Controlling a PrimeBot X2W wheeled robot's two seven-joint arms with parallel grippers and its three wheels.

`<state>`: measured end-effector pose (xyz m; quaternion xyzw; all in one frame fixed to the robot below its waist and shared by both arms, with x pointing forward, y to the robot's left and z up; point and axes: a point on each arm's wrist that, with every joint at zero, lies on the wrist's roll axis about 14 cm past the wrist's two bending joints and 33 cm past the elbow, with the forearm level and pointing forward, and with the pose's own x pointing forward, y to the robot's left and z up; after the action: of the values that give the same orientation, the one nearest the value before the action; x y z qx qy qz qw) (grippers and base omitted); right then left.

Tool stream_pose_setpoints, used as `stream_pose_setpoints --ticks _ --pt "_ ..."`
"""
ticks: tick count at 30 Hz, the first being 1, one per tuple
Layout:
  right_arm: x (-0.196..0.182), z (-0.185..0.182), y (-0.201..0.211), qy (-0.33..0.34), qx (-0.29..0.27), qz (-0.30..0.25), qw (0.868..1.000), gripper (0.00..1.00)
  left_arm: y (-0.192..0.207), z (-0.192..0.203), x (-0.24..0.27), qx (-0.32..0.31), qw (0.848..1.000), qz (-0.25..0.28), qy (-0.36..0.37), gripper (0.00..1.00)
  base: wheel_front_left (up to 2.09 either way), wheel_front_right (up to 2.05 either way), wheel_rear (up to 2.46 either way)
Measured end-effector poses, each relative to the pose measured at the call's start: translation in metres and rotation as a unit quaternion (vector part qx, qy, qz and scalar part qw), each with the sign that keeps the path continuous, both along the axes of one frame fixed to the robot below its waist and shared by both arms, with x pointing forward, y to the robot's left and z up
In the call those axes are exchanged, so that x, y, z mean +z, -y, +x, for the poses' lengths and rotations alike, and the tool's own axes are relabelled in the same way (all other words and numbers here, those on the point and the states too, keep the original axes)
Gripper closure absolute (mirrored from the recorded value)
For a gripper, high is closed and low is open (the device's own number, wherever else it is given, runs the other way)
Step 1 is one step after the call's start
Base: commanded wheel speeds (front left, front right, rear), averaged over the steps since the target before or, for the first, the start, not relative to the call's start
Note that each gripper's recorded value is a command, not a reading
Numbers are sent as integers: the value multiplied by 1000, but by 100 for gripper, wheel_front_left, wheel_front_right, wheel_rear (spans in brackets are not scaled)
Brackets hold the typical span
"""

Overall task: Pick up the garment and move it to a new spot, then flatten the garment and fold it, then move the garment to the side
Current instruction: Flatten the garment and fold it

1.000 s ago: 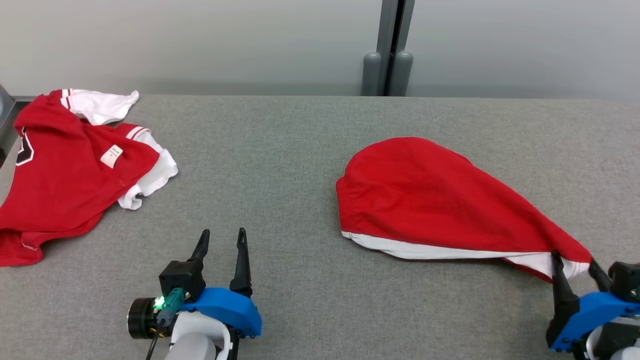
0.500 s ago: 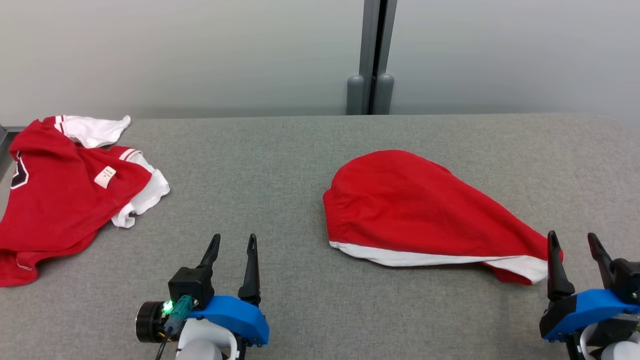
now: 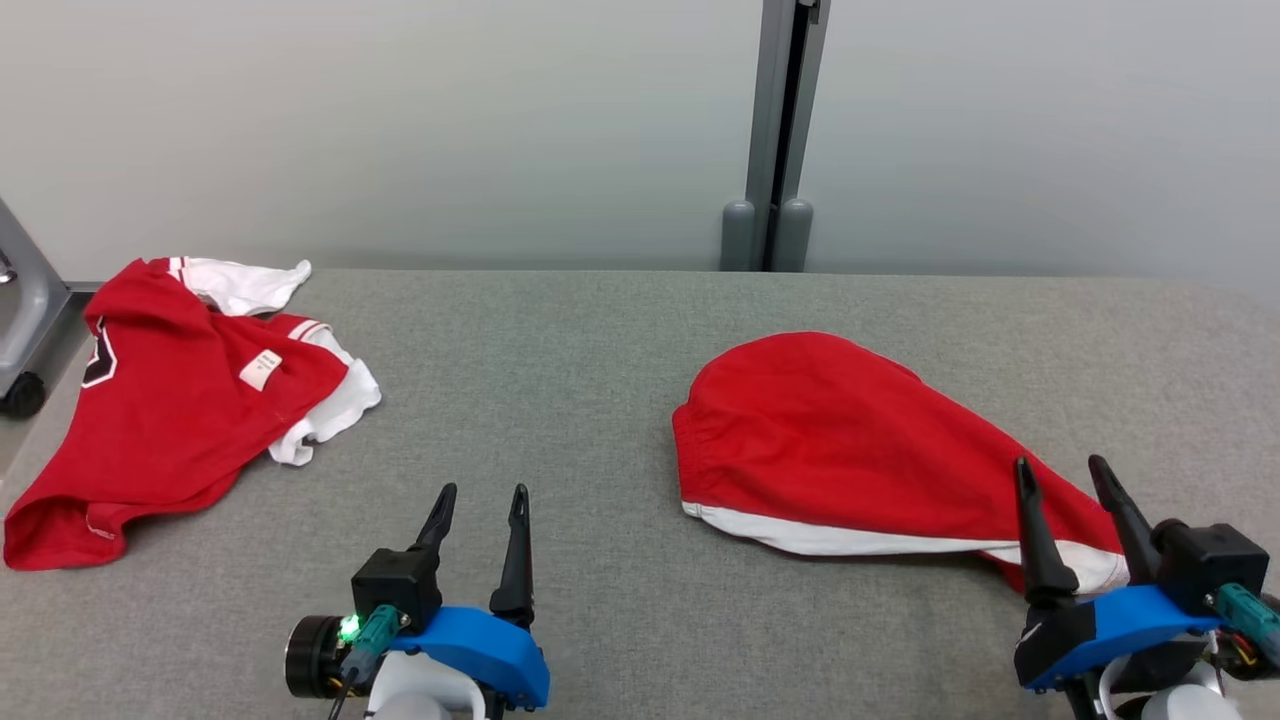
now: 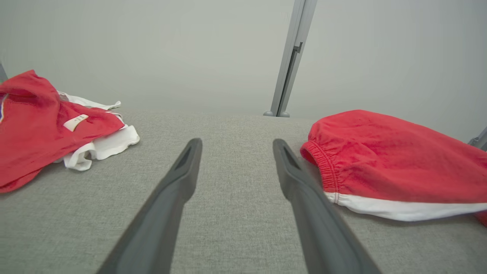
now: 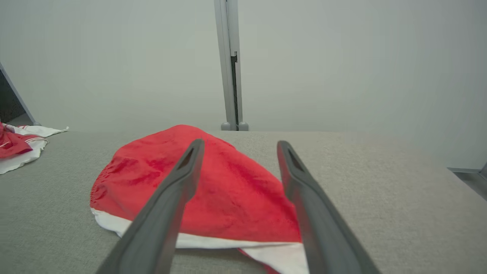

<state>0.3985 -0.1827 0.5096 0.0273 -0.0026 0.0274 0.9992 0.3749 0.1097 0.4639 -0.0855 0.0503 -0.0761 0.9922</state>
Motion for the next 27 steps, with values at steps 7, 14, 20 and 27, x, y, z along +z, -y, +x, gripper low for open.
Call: stream_pose_setpoints --ticks 7,14,20,27 --pt "-12 -3 -11 -8 12 33 999 0 -8 -4 0 14 1000 -5 -1 0 0 0 0" --pt "-18 -3 -12 -13 12 35 999 0 -11 -3 0 19 1000 -5 -1 0 0 0 0" --pt "-20 -1 -12 -15 12 35 999 0 -9 -3 -1 18 1000 -5 -2 0 0 0 0" --pt "-23 -2 -11 -20 11 35 999 0 -7 -2 -3 14 1000 -4 -5 0 0 0 0"
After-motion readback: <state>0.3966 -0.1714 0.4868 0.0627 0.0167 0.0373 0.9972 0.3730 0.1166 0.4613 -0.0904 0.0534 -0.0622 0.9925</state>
